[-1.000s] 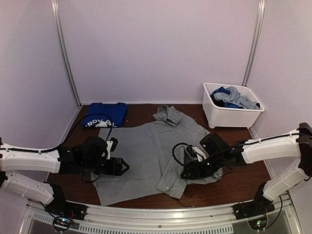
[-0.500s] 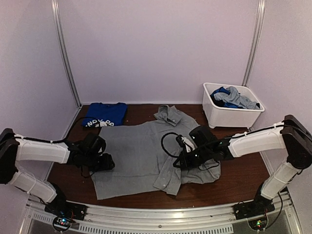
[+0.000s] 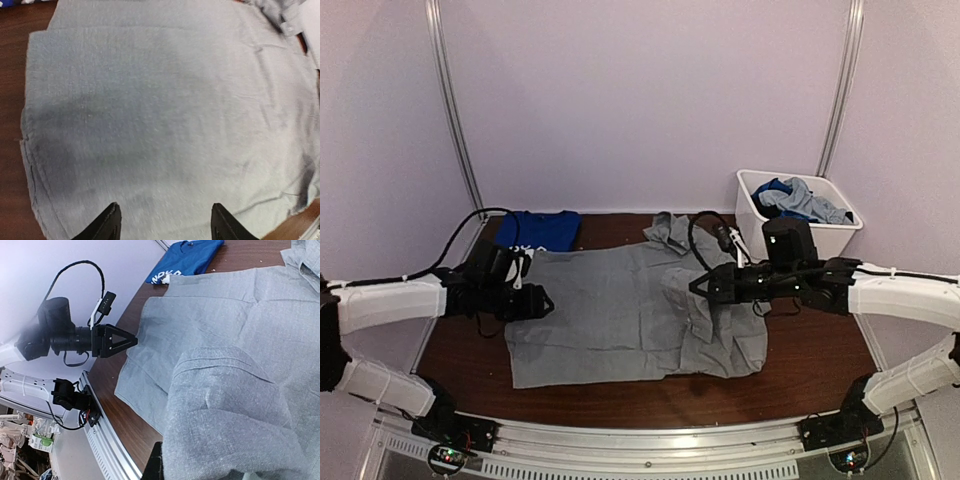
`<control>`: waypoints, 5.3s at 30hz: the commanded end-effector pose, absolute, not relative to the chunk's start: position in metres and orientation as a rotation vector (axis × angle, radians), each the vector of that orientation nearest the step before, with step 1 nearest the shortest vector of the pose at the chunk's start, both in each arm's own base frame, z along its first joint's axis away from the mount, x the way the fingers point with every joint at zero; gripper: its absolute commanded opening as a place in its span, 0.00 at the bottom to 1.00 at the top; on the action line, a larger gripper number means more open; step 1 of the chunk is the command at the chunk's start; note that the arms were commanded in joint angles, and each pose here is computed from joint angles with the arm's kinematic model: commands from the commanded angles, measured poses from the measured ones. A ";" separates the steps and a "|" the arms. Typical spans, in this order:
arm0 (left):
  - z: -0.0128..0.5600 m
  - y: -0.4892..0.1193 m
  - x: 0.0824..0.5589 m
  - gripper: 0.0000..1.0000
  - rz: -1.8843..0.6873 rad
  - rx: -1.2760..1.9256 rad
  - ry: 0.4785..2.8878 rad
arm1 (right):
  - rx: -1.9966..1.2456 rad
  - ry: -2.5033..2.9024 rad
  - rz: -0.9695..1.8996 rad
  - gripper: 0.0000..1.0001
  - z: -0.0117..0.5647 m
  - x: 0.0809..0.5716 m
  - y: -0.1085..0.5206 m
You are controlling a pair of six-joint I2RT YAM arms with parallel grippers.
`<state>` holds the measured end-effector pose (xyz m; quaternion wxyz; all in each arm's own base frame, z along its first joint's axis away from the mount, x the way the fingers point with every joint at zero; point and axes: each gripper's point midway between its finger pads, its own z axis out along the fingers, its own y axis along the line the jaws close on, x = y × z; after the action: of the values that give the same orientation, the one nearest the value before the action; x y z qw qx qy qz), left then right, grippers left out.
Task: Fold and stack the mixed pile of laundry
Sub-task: Pick up the flattened shirt from the center of the board, then fold the flattened shirt at the center of the board, then adjust the 1/3-folded shirt at the center of the board.
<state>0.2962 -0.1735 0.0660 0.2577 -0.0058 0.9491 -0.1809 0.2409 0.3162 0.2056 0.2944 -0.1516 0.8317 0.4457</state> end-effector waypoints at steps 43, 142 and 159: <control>0.056 -0.142 0.144 0.00 -0.491 -0.349 2.750 | -0.559 1.912 1.180 0.00 0.336 0.198 0.281; 0.044 -0.143 0.312 0.77 -0.662 -0.297 2.580 | -0.397 2.499 0.913 0.72 0.080 0.335 0.243; 0.004 -0.096 0.217 0.75 -0.468 -0.537 2.766 | -0.173 2.749 0.960 0.75 0.017 0.205 0.207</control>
<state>0.2691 -0.1220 0.0296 0.2130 -0.1446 0.9416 -0.2170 0.2571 0.2172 0.0385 0.1833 -0.1067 0.9171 0.3377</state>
